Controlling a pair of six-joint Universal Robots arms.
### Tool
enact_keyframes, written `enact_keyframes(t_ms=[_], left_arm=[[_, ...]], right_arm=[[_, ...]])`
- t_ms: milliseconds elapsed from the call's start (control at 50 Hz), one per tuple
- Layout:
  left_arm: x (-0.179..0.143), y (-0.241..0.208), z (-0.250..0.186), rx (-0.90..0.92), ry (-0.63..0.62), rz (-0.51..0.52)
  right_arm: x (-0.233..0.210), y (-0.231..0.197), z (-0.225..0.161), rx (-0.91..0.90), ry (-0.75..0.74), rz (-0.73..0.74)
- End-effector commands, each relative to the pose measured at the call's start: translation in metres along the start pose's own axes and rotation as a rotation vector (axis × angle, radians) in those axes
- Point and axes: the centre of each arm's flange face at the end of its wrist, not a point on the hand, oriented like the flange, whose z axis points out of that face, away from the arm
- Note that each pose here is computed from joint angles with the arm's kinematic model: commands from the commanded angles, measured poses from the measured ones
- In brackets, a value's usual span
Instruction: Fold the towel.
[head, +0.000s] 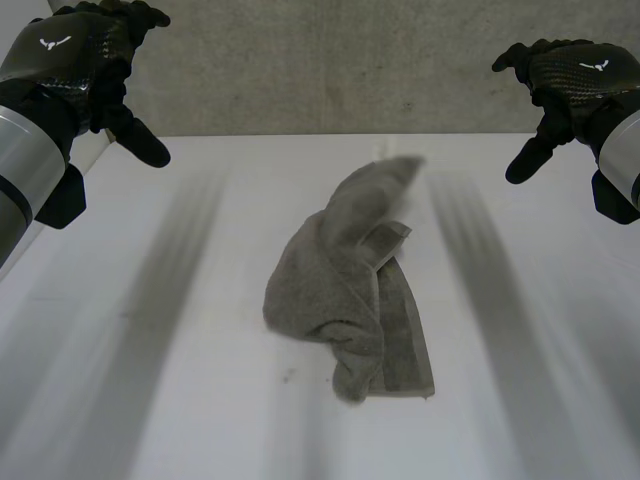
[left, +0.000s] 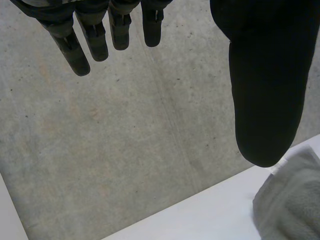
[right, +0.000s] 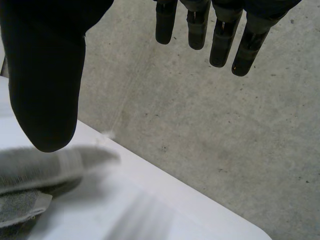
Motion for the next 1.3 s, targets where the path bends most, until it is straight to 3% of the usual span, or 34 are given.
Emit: enact_keyframes(t_ms=[20, 160, 220, 280, 380, 440, 480, 620, 700, 880, 1040, 1080, 1100, 1140, 1300], left_arm=[[0.001, 0.006, 0.002, -0.016, 0.005, 0.001], [0.012, 0.027, 0.008, -0.047, 0.05, -0.001], [0.031, 0.058, 0.018, -0.09, 0.173, 0.005], [0.035, 0.069, 0.022, -0.109, 0.205, 0.013], [0.073, 0.123, 0.028, -0.183, 0.38, 0.143], [0.085, 0.135, 0.03, -0.18, 0.424, 0.193], [0.104, 0.161, 0.035, -0.177, 0.492, 0.282], [0.124, 0.215, 0.053, -0.195, 0.575, 0.406], [0.126, 0.237, 0.058, -0.224, 0.6, 0.482], [0.121, 0.234, 0.054, -0.257, 0.583, 0.499], [0.077, 0.218, 0.035, -0.428, 0.341, 0.521], [0.062, 0.205, 0.018, -0.476, 0.215, 0.466], [0.062, 0.205, 0.018, -0.476, 0.214, 0.466], [0.055, 0.189, -0.003, -0.492, 0.142, 0.358], [0.064, 0.171, -0.06, -0.514, 0.177, 0.159]], right_arm=[[0.0, 0.002, 0.001, -0.004, -0.003, -0.007], [-0.011, 0.012, 0.002, -0.037, -0.041, -0.108], [-0.023, 0.025, 0.006, -0.072, -0.073, -0.228], [-0.025, 0.028, 0.007, -0.08, -0.078, -0.254], [-0.028, 0.045, 0.013, -0.132, -0.103, -0.301], [-0.029, 0.051, 0.014, -0.149, -0.106, -0.3], [-0.028, 0.061, 0.016, -0.183, -0.111, -0.296], [-0.031, 0.091, 0.015, -0.29, -0.135, -0.259], [-0.034, 0.12, 0.009, -0.387, -0.154, -0.168], [-0.043, 0.149, 0.002, -0.476, -0.196, -0.119], [-0.048, 0.147, 0.003, -0.46, -0.21, -0.106], [-0.048, 0.146, 0.003, -0.455, -0.206, -0.089], [-0.048, 0.146, 0.003, -0.455, -0.206, -0.089], [-0.054, 0.144, 0.002, -0.445, -0.209, -0.042], [-0.076, 0.146, -0.009, -0.455, -0.281, -0.005]])
